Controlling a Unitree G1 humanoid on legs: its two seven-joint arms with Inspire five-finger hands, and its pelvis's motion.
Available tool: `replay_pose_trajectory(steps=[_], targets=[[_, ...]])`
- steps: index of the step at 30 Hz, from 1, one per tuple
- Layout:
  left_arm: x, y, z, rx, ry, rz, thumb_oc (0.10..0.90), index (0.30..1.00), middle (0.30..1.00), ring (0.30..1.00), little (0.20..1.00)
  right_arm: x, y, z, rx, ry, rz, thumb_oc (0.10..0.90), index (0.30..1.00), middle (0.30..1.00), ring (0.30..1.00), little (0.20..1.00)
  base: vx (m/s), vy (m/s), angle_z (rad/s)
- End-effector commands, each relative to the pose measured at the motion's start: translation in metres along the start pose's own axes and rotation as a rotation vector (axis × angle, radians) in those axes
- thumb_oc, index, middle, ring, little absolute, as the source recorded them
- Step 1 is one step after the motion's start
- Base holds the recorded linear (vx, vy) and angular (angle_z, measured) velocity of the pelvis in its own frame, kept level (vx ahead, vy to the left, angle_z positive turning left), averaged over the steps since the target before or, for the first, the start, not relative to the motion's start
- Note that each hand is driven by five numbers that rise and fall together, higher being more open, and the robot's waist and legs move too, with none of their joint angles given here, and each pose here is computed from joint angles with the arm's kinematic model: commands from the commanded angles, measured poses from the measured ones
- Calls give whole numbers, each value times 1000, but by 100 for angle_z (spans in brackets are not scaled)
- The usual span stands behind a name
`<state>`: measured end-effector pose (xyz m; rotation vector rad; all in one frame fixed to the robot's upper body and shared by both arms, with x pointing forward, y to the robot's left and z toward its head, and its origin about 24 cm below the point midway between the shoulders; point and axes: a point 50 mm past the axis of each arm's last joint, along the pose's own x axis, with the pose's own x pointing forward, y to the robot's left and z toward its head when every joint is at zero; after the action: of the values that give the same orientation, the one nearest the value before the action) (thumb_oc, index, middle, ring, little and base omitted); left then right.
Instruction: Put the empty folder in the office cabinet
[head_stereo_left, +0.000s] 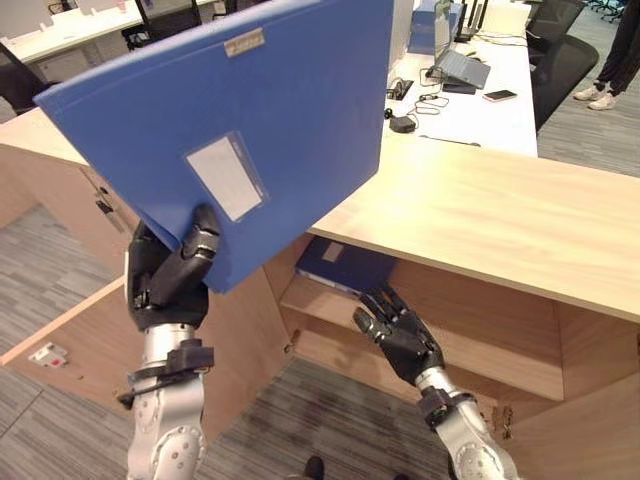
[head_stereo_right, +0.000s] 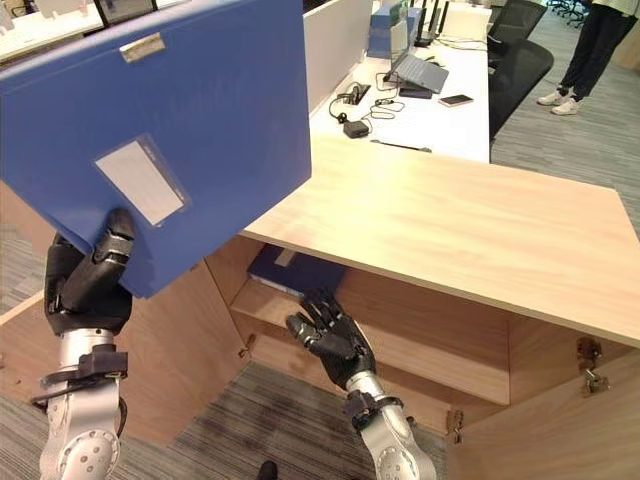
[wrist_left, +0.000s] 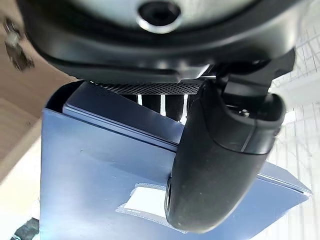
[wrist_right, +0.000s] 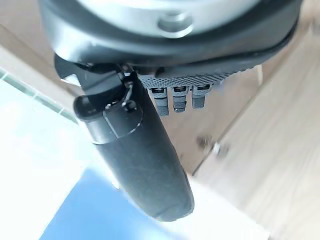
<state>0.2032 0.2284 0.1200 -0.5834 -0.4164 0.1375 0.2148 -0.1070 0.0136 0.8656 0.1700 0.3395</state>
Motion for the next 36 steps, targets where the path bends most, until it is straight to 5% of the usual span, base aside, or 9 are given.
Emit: replay_pose_trajectory(steps=[1, 18, 36], targets=[[14, -25, 35, -67, -190, -171, 400, 300, 300, 300, 300, 19, 49, 25, 94, -127, 277, 800, 900, 900, 900, 900, 0, 0, 0], [7, -28, 16, -79, -68, -242, 400, 300, 300, 300, 300, 39, 147, 43, 168, -166, 721, 800, 900, 900, 900, 900, 0, -1, 1], [7, -37, 5, -137, -14, -310, 400, 300, 300, 300, 300, 48, 189, 35, 189, -113, 875, 800, 900, 900, 900, 900, -4, 1, 3]])
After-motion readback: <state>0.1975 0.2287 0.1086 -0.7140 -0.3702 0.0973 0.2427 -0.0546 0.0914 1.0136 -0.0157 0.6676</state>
